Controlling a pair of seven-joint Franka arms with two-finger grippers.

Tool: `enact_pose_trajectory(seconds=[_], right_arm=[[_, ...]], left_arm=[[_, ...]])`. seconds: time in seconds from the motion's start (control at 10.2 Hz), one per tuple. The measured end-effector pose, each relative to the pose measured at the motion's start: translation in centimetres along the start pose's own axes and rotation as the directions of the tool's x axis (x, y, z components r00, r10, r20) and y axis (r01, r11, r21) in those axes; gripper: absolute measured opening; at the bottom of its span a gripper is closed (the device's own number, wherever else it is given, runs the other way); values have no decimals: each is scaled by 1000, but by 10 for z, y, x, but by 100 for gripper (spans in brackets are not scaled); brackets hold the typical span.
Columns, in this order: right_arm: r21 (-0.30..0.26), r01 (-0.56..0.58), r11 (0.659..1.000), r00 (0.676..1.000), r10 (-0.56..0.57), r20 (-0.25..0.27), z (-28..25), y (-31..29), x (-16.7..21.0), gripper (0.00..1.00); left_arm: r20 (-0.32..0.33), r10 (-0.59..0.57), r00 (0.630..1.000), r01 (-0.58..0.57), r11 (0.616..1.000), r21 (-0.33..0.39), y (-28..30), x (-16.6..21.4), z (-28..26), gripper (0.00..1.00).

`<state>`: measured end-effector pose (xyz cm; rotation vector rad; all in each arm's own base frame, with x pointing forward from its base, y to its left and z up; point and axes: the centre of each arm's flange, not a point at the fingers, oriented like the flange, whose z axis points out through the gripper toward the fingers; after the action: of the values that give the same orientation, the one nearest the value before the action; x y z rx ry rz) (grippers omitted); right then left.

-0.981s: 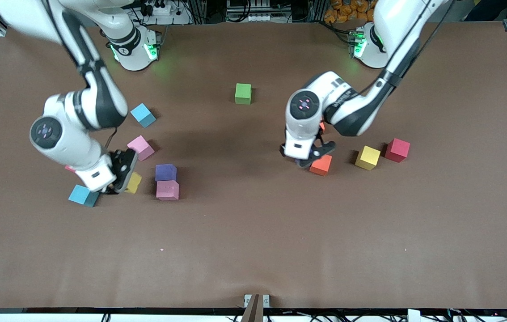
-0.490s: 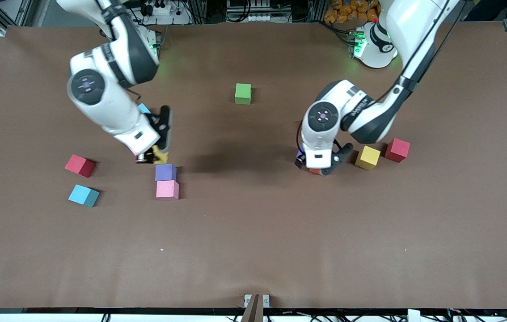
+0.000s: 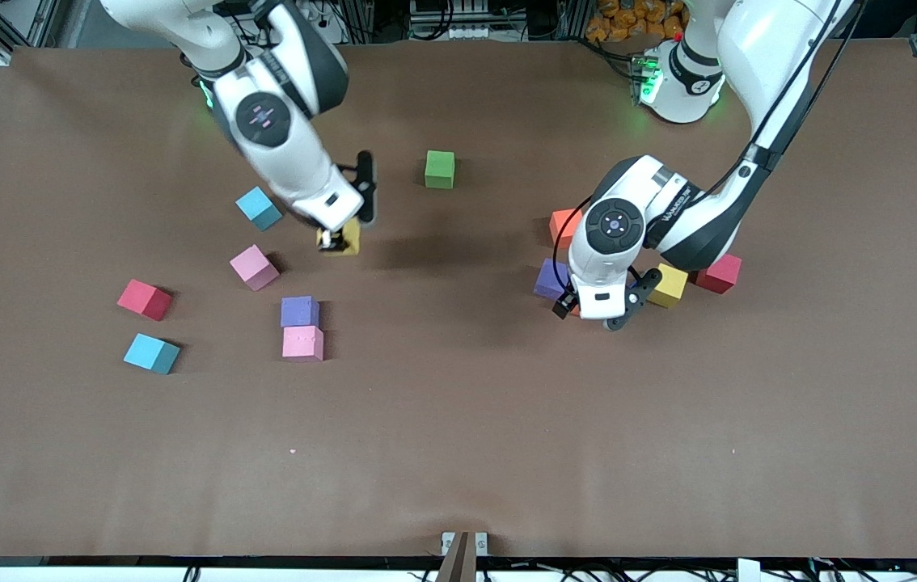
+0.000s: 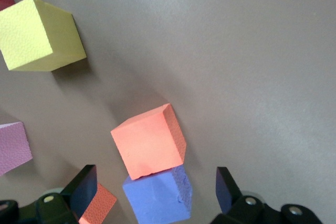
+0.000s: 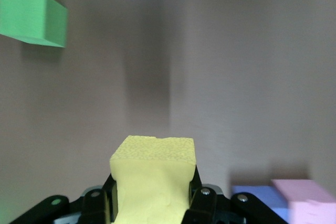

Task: Form number 2 with 11 blocks
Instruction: 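Place the yellow block beside green with the right gripper while left reaches orange, then grasp the orange block with the left gripper while the right gripper withdraws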

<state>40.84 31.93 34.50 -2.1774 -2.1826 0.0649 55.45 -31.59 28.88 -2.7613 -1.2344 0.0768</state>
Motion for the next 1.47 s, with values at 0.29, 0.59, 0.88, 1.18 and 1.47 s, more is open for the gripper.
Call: enact_pose_trajectory(seconds=[0.29, 0.59, 0.88, 1.18, 1.47], right_arm=[[26, -131, 991, 990, 130, 54, 22, -73, 21, 52], [9, -135, 991, 989, 135, 68, 35, -119, 56, 52], [-10, -71, 997, 996, 72, 54, 57, -141, 71, 52], [-21, -40, 999, 999, 41, 35, 93, -145, 84, 52], [-11, -35, 999, 998, 35, 47, 110, -146, 85, 52]], left_arm=[[-5, -35, 999, 35, 999, 4, -4, 29, 5, 100], [9, -95, 995, 94, 995, 25, -12, 49, 18, 100], [15, -236, 972, 235, 972, 28, -16, 63, 24, 100], [42, -365, 930, 365, 931, -13, -15, 49, 44, 100], [62, -398, 915, 399, 917, -15, -21, 29, 65, 100]])
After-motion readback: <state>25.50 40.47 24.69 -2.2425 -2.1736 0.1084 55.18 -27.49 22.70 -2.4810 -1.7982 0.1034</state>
